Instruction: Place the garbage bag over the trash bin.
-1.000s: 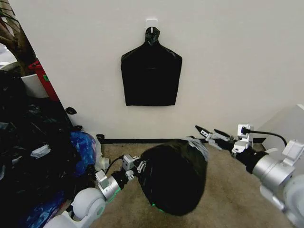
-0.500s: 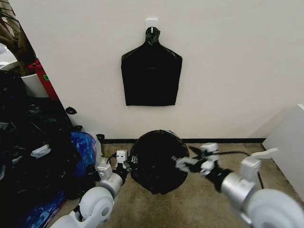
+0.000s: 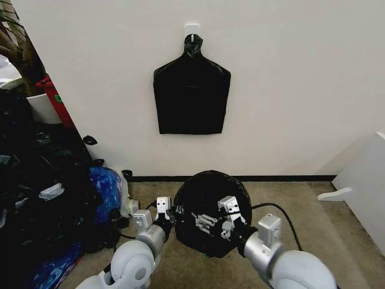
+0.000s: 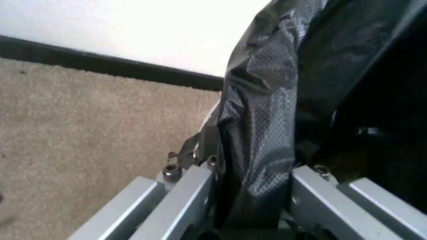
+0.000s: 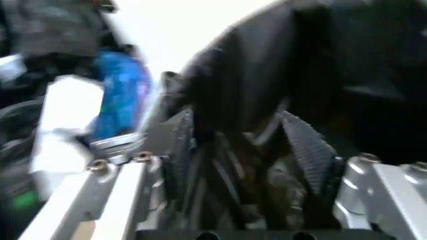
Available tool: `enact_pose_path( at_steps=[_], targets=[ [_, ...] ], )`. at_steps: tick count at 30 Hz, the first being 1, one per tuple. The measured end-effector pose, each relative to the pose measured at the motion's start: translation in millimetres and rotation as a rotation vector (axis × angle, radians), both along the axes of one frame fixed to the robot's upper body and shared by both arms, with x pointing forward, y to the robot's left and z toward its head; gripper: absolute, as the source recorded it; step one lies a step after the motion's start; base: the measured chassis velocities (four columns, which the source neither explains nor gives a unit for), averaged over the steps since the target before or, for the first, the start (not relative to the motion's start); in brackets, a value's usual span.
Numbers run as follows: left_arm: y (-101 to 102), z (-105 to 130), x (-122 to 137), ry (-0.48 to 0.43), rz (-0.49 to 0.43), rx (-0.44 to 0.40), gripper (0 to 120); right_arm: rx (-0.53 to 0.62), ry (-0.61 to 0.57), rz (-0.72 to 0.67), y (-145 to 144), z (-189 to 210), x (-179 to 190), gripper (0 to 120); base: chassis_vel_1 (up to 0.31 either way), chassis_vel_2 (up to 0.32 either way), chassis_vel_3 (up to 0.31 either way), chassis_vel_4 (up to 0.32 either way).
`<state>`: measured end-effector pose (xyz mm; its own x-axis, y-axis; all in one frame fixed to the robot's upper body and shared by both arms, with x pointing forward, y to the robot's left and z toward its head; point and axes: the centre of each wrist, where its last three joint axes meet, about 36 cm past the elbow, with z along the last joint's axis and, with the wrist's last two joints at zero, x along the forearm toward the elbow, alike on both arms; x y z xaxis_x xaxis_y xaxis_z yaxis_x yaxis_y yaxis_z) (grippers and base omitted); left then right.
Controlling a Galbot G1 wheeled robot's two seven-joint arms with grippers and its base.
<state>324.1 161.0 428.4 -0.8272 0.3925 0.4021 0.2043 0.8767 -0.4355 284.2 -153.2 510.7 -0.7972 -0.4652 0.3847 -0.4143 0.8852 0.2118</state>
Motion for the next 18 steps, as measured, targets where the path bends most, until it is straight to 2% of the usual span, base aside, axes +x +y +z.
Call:
enact_pose_path(
  at_steps=[2,4,6,10,12,14,18],
  targets=[
    [-1,-1,1,-0.002,0.000,0.003,0,-0.006,0.018,-0.042,8,-5,10,40,0.000,0.000,0.000,0.000],
    [-1,-2,1,-0.002,0.000,0.003,0,-0.009,0.021,-0.050,9,-7,13,37,0.000,0.000,0.000,0.000],
    [-3,-4,2,-0.007,0.003,0.007,0,-0.018,0.032,-0.065,15,-13,21,26,0.000,0.000,0.000,0.000],
    [-5,-5,3,-0.015,0.005,0.007,0,-0.030,0.045,-0.068,20,-22,28,11,0.000,0.000,0.000,0.000],
    [-5,-5,3,-0.016,0.005,0.008,0,-0.032,0.047,-0.069,21,-24,29,9,0.000,0.000,0.000,0.000],
    [-6,-6,2,-0.023,0.002,0.011,0,-0.042,0.054,-0.076,23,-31,35,0,0.000,0.000,0.000,0.000],
    [-7,-8,-2,-0.056,-0.015,0.034,0,-0.070,0.057,-0.100,27,-45,52,0,0.000,0.000,0.000,0.000]
  ],
)
